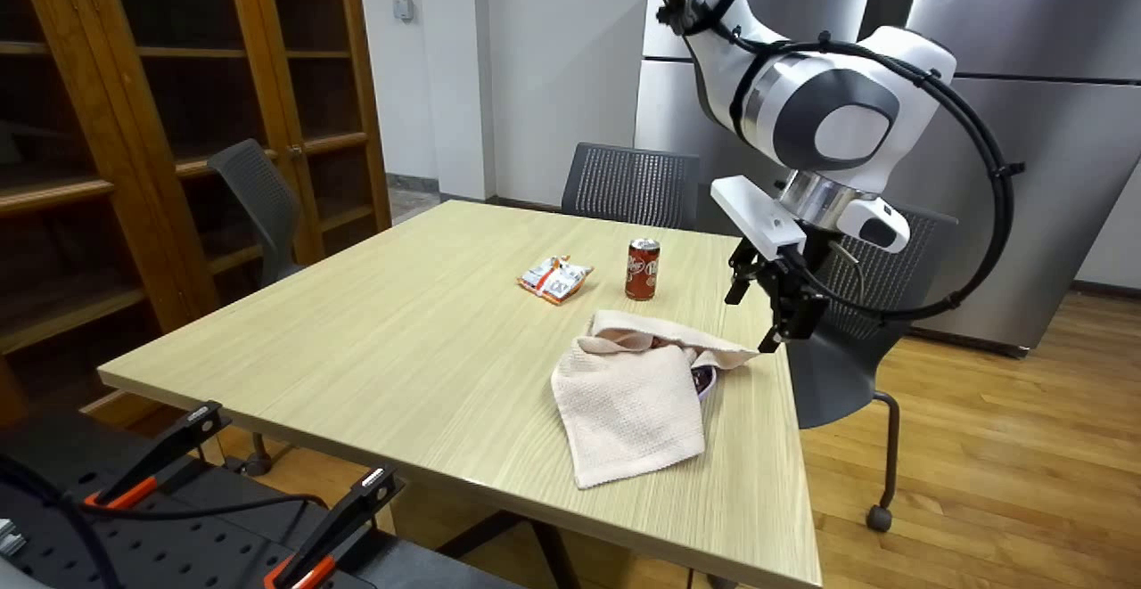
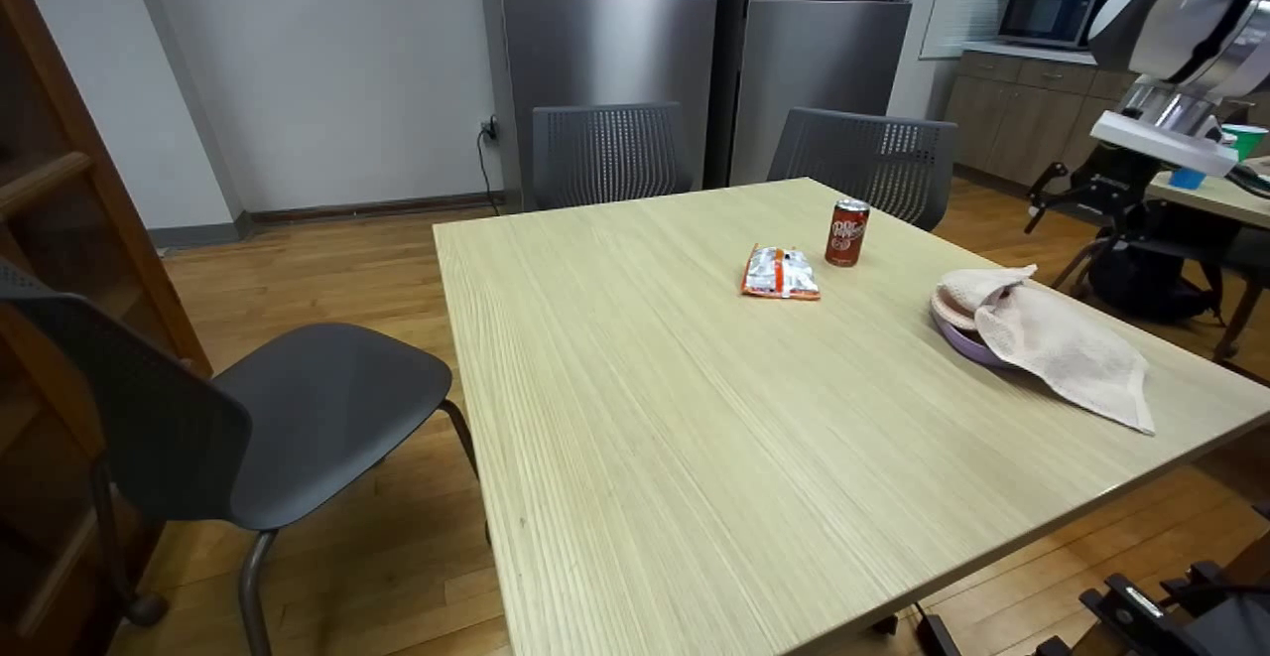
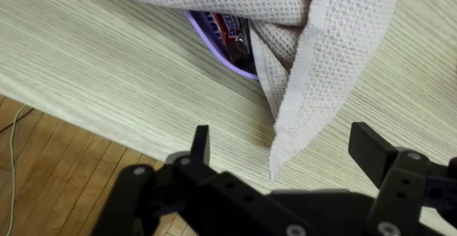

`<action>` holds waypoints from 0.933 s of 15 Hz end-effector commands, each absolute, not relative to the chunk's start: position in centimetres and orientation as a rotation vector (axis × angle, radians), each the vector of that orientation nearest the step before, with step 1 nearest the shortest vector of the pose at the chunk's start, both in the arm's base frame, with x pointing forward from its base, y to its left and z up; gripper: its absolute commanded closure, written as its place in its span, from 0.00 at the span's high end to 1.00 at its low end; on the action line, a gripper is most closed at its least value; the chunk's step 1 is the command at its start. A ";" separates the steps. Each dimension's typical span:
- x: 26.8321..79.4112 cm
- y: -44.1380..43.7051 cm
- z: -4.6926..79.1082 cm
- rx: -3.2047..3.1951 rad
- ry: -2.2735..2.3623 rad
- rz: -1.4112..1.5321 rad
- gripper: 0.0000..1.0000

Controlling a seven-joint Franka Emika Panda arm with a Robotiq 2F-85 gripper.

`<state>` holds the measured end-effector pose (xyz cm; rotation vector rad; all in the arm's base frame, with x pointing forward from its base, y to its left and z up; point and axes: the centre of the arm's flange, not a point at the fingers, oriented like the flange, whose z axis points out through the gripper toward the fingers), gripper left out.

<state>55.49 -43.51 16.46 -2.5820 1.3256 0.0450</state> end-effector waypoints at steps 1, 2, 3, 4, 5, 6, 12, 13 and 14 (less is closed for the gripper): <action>50.3 -40.1 20.0 -2.610 1.287 0.015 1.00; 49.6 -39.7 20.5 -2.616 1.280 0.007 1.00; 48.8 -39.1 21.0 -2.622 1.276 -0.001 1.00; 48.1 -38.7 21.4 -2.625 1.273 -0.006 1.00; 47.3 -37.9 22.0 -2.632 1.269 -0.012 1.00; 46.7 -37.3 22.3 -2.639 1.263 -0.014 1.00; 42.9 -32.0 24.1 -2.693 1.223 -0.060 1.00; 42.4 -31.0 24.4 -2.703 1.216 -0.071 1.00; 41.9 -30.2 24.6 -2.711 1.210 -0.082 1.00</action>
